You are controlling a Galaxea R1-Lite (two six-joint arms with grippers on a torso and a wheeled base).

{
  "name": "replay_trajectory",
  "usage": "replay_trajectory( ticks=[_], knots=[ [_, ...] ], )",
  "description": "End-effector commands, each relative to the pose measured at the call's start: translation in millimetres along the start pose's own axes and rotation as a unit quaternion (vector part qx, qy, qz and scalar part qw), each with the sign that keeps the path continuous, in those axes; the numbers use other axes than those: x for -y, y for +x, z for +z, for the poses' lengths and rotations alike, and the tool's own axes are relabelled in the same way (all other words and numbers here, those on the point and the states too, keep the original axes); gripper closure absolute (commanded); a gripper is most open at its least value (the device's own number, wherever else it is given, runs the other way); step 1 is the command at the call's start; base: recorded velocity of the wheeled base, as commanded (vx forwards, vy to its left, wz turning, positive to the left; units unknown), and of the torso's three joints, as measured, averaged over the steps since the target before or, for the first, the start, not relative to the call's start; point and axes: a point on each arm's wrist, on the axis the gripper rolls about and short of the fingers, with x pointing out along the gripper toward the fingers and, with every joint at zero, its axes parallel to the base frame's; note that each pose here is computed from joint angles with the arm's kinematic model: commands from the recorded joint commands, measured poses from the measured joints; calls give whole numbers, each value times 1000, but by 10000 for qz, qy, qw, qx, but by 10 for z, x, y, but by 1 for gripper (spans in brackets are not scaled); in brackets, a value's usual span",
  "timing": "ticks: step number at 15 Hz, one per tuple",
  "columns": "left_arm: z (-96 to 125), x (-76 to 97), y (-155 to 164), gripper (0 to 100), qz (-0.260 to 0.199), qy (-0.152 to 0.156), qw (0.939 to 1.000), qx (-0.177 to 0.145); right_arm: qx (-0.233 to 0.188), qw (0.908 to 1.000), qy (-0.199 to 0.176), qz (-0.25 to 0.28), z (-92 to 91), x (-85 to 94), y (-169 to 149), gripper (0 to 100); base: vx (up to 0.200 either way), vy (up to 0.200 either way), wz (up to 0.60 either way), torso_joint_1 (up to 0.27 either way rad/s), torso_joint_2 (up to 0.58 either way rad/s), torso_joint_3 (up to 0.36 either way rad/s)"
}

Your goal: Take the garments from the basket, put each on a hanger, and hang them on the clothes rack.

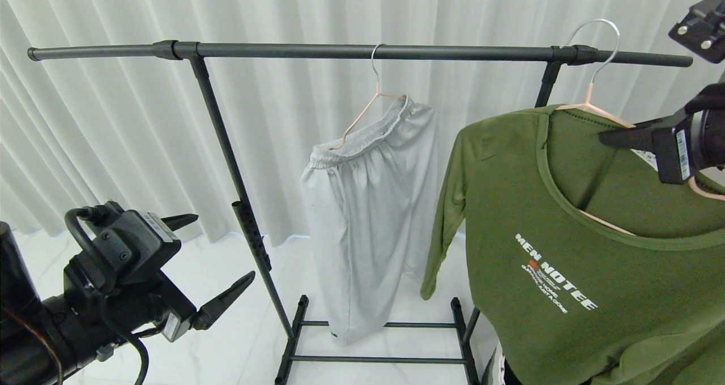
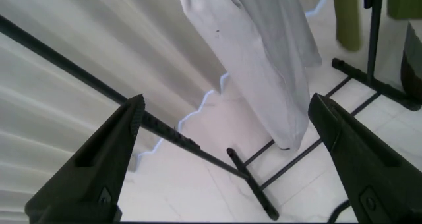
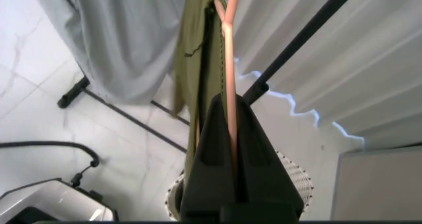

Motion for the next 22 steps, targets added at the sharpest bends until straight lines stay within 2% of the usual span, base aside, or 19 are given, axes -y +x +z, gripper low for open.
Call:
replay_trajectory(
  ticks=[1,10,17,22],
  knots=[
    [2,-1,-1,0,0,3,10000,10,-40,10000,-2,12,6,-1,79,100,200,0,0,-2,-2,2],
    [4,1,-1,0,-6,28,10000,14,79,9999,22,-82,33,30,238,100,200,0,0,1,4,4],
    [4,2,-8,0,-2,52,10000,20,-90,9990,150,-421,-27,220,618,100,0,0,0,0,0,0],
    [6,2,-11,0,3,54,10000,26,-257,9981,181,-524,-91,266,798,100,0,0,0,0,0,0]
  ],
)
